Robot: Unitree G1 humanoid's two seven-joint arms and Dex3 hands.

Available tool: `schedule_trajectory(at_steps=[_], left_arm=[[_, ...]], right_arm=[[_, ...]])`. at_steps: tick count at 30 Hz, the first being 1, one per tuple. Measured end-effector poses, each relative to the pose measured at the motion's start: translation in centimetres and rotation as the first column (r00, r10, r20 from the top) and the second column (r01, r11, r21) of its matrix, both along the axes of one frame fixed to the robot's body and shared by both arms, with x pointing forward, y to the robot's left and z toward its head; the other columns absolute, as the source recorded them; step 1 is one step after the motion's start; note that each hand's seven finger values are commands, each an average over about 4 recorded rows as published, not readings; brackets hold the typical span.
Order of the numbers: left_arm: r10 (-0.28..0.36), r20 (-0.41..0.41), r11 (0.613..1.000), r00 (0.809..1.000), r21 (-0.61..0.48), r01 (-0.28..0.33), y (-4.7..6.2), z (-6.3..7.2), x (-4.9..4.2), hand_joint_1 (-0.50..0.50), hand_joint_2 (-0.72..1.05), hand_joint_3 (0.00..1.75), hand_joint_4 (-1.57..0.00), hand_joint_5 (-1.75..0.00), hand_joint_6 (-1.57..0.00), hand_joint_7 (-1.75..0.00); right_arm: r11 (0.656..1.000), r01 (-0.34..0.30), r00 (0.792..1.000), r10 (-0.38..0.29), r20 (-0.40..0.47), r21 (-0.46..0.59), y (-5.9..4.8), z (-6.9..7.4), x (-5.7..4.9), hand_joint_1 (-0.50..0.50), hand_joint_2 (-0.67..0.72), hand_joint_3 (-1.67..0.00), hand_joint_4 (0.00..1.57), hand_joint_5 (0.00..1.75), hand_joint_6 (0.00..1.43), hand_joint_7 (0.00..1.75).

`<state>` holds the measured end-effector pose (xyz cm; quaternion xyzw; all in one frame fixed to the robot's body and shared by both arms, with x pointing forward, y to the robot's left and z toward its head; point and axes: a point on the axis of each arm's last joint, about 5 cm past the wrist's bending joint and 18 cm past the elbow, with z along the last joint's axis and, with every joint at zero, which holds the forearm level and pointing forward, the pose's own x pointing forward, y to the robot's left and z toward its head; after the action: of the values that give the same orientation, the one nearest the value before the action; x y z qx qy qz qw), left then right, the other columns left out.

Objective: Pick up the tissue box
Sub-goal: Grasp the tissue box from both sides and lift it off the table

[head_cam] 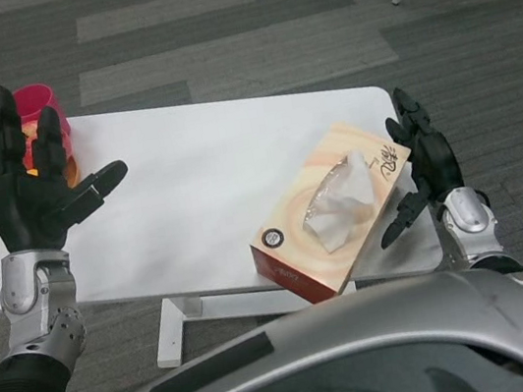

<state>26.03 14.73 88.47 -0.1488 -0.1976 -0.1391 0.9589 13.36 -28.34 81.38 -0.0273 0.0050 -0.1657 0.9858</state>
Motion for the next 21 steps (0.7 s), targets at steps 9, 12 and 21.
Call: schedule_trajectory(at_steps=[9,12,21], left_arm=[[-0.004,0.002,1.000,1.000,0.007,0.004,-0.1,0.0,0.00,0.50,0.69,0.00,0.00,-0.21,0.00,0.00],[-0.006,0.002,1.000,1.000,0.007,0.006,-0.1,0.0,-0.01,0.50,0.69,0.00,0.00,-0.21,0.00,0.00],[-0.018,0.004,1.000,1.000,0.009,0.018,-0.5,0.0,-0.05,0.50,0.69,0.00,0.00,-0.21,0.00,0.00]], right_arm=[[0.999,-0.046,0.998,0.046,-0.049,0.012,0.4,-0.6,1.0,-0.17,0.72,0.00,0.00,0.00,0.00,0.00],[0.998,-0.054,0.997,0.055,-0.056,0.010,0.5,-0.7,1.2,-0.17,0.72,0.00,0.00,0.00,0.00,0.00],[0.993,-0.121,0.990,0.119,-0.076,-0.010,0.9,-0.5,2.5,-0.17,0.72,0.00,0.06,0.00,0.00,0.00]])
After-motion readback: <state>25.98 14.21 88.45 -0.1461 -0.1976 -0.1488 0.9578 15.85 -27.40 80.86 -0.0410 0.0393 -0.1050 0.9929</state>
